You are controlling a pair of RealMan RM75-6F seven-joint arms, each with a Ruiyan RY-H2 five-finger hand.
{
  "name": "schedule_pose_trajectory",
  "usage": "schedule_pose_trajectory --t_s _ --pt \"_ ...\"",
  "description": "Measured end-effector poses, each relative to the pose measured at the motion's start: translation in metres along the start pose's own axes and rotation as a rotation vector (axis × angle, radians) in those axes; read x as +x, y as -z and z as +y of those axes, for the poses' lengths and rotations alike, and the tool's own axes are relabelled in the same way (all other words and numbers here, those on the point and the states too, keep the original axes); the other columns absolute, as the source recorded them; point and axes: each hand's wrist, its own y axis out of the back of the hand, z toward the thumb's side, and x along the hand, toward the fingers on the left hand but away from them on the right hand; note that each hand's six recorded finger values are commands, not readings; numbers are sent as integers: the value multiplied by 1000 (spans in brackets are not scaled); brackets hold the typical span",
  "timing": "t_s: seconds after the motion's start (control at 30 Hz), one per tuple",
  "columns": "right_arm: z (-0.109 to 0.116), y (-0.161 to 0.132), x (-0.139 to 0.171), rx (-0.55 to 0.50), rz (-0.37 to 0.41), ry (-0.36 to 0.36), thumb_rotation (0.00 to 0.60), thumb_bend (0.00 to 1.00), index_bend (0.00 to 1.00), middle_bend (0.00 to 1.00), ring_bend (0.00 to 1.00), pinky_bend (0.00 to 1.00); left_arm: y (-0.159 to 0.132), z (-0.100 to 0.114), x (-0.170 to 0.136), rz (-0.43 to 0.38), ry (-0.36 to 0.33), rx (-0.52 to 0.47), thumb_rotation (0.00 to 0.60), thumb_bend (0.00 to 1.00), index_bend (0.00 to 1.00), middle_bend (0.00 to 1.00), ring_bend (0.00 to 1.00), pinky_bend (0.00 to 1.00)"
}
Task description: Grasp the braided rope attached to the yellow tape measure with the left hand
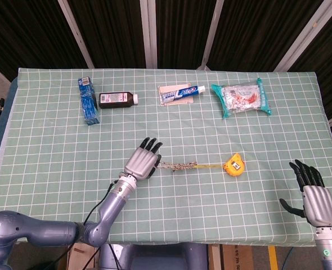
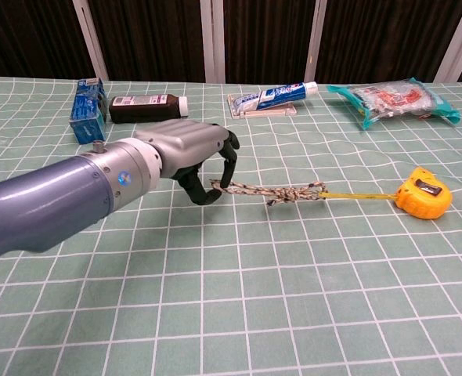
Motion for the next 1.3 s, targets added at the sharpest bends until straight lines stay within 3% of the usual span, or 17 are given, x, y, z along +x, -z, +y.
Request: schedule_pose_trajectory --t_s 0.57,0.83,1.1,1.3 --pt "1 -3 2 29 15 16 600 248 0 0 0 0 85 43 -42 109 -68 47 600 527 552 97 0 0" --pt "2 -4 4 46 23 26 600 248 0 0 0 0 149 54 -79 230 -43 112 600 539 552 102 0 0" --pt "3 -5 6 64 32 35 600 248 0 0 0 0 206 70 -119 349 -62 96 600 539 551 102 0 0" --pt "3 -5 7 68 33 37 600 247 0 0 0 0 242 65 -148 421 -50 88 600 539 549 102 0 0"
